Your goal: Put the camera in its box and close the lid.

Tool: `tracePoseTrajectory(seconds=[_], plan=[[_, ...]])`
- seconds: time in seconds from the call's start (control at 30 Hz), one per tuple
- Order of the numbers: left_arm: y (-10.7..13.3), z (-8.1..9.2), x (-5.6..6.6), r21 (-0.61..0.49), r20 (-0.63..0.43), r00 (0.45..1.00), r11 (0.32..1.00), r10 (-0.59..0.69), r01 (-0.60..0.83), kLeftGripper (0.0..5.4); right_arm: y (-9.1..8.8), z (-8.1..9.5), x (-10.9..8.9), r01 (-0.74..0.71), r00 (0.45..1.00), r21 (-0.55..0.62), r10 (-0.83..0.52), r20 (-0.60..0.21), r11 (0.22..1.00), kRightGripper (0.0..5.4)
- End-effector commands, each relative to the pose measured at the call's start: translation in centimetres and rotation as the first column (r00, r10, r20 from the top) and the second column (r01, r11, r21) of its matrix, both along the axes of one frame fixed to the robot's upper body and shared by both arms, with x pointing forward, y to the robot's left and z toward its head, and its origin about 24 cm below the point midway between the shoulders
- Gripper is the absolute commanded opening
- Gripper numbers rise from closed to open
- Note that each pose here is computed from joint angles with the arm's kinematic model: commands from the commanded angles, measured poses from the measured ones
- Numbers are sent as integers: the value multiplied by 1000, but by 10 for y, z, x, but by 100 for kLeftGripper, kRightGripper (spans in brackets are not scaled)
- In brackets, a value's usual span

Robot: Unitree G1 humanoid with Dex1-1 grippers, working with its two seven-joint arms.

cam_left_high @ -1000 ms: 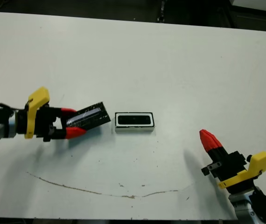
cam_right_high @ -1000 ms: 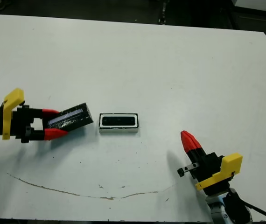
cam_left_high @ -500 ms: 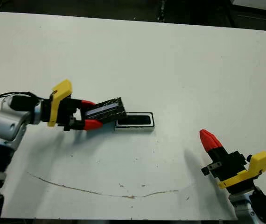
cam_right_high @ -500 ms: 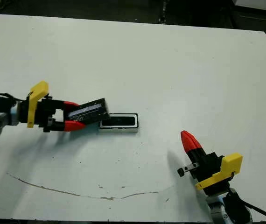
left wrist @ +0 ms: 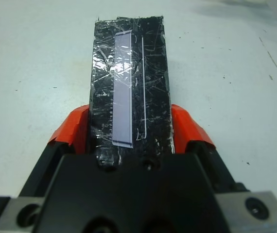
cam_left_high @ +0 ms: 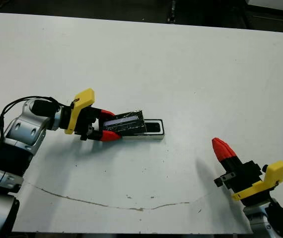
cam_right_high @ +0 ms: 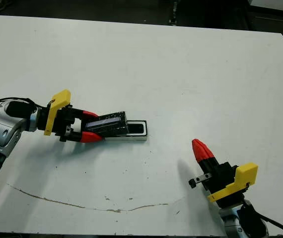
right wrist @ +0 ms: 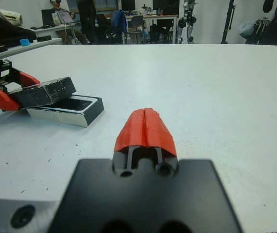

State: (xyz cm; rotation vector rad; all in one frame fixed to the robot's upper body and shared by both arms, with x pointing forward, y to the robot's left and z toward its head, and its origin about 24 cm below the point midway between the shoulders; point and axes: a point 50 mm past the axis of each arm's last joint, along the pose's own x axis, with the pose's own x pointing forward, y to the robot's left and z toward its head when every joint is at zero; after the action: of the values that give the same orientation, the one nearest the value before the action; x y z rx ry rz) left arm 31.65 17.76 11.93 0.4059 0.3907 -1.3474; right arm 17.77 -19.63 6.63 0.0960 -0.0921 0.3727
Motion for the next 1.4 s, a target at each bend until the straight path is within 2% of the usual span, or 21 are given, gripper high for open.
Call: tracePoseTrajectory(seconds=[0.03,0.2,0.43,0.7,1.03,1.4], plan=[[-1,-12,-3,22,-83,997,1000,1,1,317,-4,-2,-1,5,1000,-19,-5,-14,1000,0],[-6,-15,-3,-6,-119,992,1000,-30,30,317,-4,-1,-2,9,1000,-21,-9,-15,1000,0],[-16,-18,-2,22,-104,993,998,-63,66,317,-4,-2,-2,5,1000,-13,-5,-7,1000,0],[-32,-25,-3,23,-132,987,995,-91,94,317,-4,-2,-1,11,1000,-12,-11,-8,1000,0],[-50,-31,-5,49,-134,980,987,-148,155,317,-4,-2,-1,11,1000,-4,-11,-15,1000,0],[-68,-34,-2,106,-119,975,974,-187,200,317,-4,-3,-1,8,1000,-3,-8,-13,1000,0]])
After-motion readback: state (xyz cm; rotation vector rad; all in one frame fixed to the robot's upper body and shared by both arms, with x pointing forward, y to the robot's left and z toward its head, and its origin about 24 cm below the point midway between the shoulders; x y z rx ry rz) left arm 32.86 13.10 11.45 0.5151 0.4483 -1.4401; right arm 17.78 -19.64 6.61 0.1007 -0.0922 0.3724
